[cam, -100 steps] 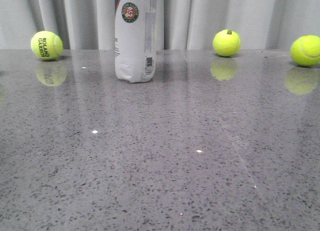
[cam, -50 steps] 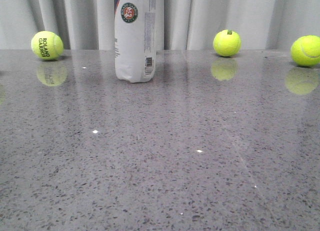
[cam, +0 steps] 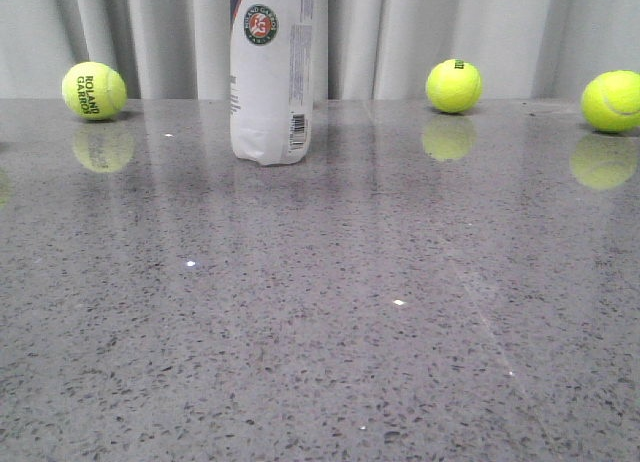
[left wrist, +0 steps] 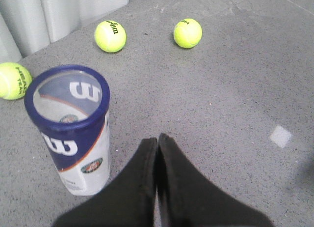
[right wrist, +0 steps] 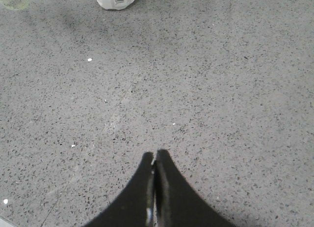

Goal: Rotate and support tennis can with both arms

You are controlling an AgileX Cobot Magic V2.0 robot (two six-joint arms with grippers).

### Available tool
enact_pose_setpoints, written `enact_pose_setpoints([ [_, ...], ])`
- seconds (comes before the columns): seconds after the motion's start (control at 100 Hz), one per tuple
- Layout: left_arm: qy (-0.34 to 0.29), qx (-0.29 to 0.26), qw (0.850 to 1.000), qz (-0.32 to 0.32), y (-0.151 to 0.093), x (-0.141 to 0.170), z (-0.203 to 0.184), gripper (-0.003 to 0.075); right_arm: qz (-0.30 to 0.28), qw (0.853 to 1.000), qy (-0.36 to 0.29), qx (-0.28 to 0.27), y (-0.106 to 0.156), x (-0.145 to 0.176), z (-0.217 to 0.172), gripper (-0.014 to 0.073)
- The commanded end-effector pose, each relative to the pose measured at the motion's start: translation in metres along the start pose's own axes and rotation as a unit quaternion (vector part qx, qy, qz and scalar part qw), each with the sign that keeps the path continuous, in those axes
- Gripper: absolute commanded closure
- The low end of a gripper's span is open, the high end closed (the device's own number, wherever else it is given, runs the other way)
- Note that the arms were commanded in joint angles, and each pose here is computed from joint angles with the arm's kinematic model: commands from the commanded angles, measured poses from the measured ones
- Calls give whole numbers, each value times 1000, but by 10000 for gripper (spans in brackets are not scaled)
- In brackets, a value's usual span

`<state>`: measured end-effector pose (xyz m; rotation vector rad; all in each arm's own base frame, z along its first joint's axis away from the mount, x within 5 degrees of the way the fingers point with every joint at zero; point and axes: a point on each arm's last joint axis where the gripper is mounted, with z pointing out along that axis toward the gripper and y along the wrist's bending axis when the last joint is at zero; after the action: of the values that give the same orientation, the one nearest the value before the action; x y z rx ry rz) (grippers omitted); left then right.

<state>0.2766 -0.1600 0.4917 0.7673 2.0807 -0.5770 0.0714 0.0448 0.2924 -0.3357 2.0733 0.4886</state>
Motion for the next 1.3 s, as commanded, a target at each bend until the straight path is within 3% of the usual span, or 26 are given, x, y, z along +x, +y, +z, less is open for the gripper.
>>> enact_pose_setpoints([
  [0.0,-70,4,998,-3,-16,-2,-32,740,-4,999,-42,-7,2,-13,-4,664],
  [0.39,-87,-57,994,-18,-24,71,-70,740,-4,999,-42,-7,2,-13,-4,664],
  [0.74,-105,-135,985,35,-29,131,-102,740,-4,999,-42,-7,2,-13,-4,664],
  [0.88,-153,-156,975,48,-31,153,-111,740,-4,999,-42,-7,2,-13,-4,664],
  [1.08,-250,-186,949,50,-25,182,-105,740,-4,999,-42,-7,2,-13,-4,664],
  [1.29,-293,-244,924,39,-11,220,-95,740,-4,999,-42,-7,2,-13,-4,664],
])
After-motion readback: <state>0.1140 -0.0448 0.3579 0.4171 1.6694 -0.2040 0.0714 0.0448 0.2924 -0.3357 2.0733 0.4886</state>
